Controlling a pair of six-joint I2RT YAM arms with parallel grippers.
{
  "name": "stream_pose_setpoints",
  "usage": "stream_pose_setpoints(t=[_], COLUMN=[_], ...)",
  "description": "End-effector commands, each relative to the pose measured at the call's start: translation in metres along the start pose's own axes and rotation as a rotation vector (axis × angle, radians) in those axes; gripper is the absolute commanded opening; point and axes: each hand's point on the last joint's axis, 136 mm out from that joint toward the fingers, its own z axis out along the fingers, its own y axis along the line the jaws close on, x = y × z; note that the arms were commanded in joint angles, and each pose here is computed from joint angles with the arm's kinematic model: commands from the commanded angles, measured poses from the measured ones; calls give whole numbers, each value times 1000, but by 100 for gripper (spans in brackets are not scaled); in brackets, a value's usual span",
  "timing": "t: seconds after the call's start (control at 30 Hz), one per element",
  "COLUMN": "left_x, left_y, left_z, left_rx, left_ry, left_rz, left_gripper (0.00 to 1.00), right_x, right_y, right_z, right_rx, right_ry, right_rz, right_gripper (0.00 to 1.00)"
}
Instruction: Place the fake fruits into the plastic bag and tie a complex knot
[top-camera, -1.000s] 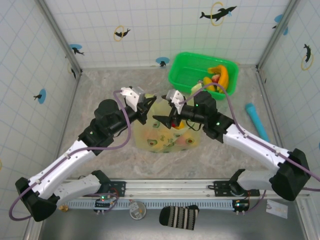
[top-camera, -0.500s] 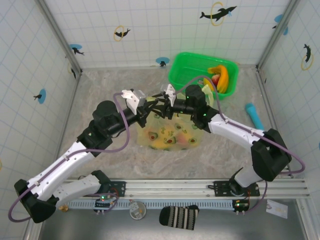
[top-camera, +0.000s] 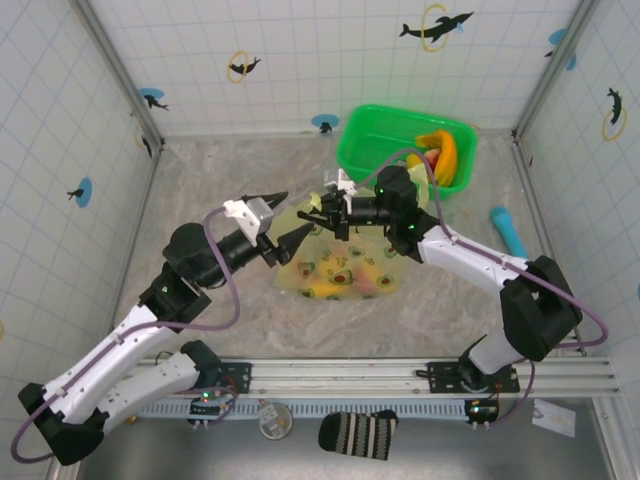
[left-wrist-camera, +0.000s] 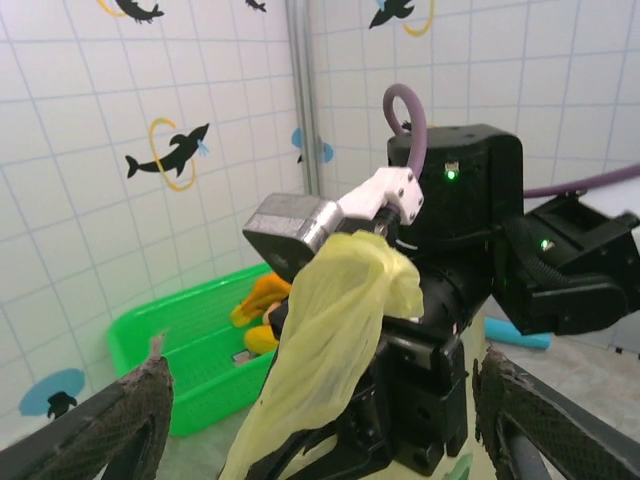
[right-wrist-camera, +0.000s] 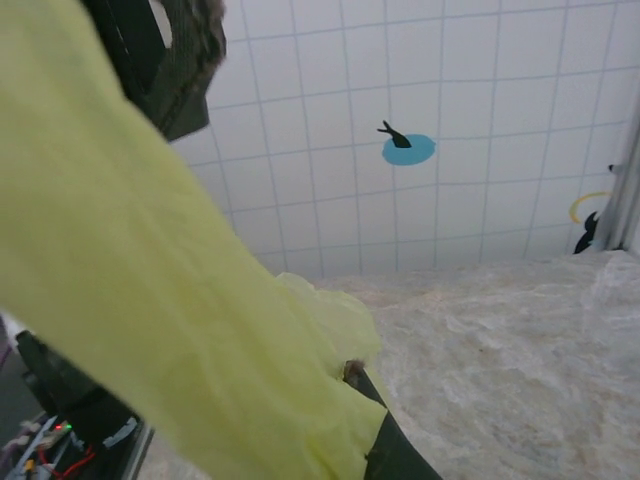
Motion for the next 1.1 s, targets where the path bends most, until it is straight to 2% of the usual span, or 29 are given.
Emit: stream_pose_setpoints(t=[0.0, 0.13, 0.2, 0.3, 0.4, 0.53, 0.7, 0.83, 0.97, 1.07], left_x=[12, 5, 2, 2, 2, -3, 3, 9, 11, 13], left_y=[-1, 7, 7, 4, 4, 1, 1, 2, 3, 2], left_z=[5, 8, 12, 21, 23, 24, 30, 28, 24, 22], left_rx=[44, 37, 56, 90, 95, 117, 127, 113, 96, 99], left_ry=[3, -57, -71, -62, -73, -94, -74, -71, -73, -69], left_rz=[77, 48, 42, 26, 22, 19, 1, -5, -3, -9], left_gripper=[74, 59, 49, 37, 27, 18, 0, 0, 0, 0], right_x=[-14, -12, -13, -16, -16, -11, -13, -17, -23, -29], right_y=[22, 22, 21, 18, 17, 17, 20, 26, 26, 27], right_z=[-7, -7, -7, -10, -16, -24, -38, -50, -59, -59], right_rx=[-73, -52, -34, 8, 51, 86, 136, 169, 213, 222], right_ry=[-35, -14, -6, 1, 26, 74, 95, 85, 91, 85], right_rz=[-82, -94, -103, -124, -153, -171, -194, -209, -194, -177], right_gripper=[12, 20, 31, 43, 45, 47, 54, 57, 48, 47])
